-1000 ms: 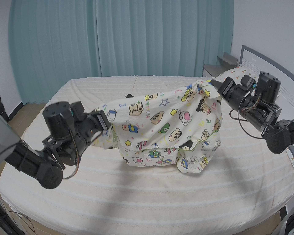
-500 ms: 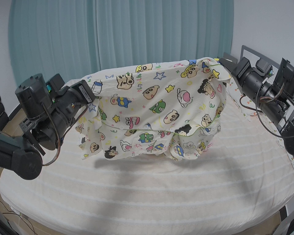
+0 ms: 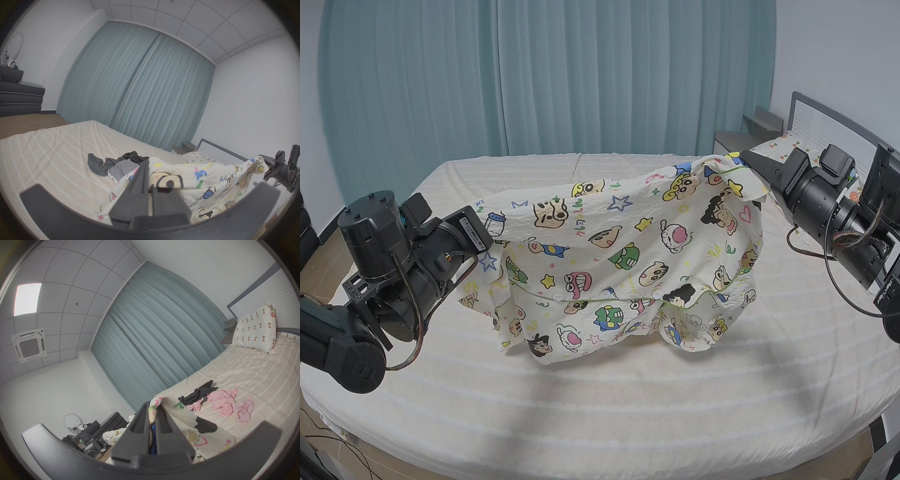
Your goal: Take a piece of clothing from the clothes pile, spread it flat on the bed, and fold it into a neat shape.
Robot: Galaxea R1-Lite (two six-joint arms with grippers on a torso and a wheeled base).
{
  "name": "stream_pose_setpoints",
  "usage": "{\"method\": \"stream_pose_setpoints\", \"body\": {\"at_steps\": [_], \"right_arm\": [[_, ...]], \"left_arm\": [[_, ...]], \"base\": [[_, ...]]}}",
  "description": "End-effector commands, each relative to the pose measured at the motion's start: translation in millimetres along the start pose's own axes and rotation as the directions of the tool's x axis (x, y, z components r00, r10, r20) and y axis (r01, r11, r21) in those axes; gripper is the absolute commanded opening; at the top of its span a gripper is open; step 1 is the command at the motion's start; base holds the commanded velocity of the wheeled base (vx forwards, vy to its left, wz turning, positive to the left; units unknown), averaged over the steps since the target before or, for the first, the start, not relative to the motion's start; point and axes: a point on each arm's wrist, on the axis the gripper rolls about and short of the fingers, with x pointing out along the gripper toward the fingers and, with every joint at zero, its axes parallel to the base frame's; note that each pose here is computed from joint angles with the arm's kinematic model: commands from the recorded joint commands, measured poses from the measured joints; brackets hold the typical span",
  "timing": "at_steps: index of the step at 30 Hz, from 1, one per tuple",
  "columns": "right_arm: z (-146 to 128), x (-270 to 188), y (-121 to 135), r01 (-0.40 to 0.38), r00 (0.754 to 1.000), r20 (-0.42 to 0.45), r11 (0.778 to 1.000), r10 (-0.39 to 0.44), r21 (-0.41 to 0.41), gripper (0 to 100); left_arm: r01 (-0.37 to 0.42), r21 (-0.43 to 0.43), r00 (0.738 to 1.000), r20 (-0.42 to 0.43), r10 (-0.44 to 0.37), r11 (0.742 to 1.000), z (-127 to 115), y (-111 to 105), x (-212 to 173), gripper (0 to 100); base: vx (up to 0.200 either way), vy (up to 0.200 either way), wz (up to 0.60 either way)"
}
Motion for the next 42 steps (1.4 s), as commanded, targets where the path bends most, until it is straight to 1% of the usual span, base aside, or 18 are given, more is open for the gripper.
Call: {"method": "stream_pose_setpoints", "body": {"at_steps": [1, 5, 12, 30, 42], "right_arm": [[1, -2, 2, -0.005, 1.0, 0.001, 1.0, 0.005, 0.002, 0], [0, -2, 1, 0.0, 1.0, -0.001, 1.0, 0.0, 0.003, 0], [-3, -7, -1, 0.008, 1.0, -0.014, 1.0, -0.008, 0.003, 0], [-4, -8, -2, 0.01, 1.0, -0.02, 1.0, -0.01, 0.001, 0], [-12, -5, 10, -0.031, 0.999, -0.043, 0.999, 0.031, 0.006, 0]], "left_arm": [[-0.01, 0.01, 1.0, -0.027, 0.01, 1.0, -7, 2, -5, 0], [-0.052, 0.014, 0.998, -0.016, 0.053, 0.999, -9, 4, -5, 0], [-0.056, 0.015, 0.998, -0.018, 0.057, 0.998, -9, 5, -7, 0], [-0.061, 0.014, 0.998, 0.011, 0.061, 0.998, -3, 5, -4, 0], [-0.079, 0.005, 0.995, 0.053, 0.078, 0.997, 10, 11, -8, 0]], "base": [[0.0, 0.0, 0.0], [0.0, 0.0, 0.0], [0.0, 0.0, 0.0], [0.0, 0.2, 0.0], [0.0, 0.2, 0.0]]}}
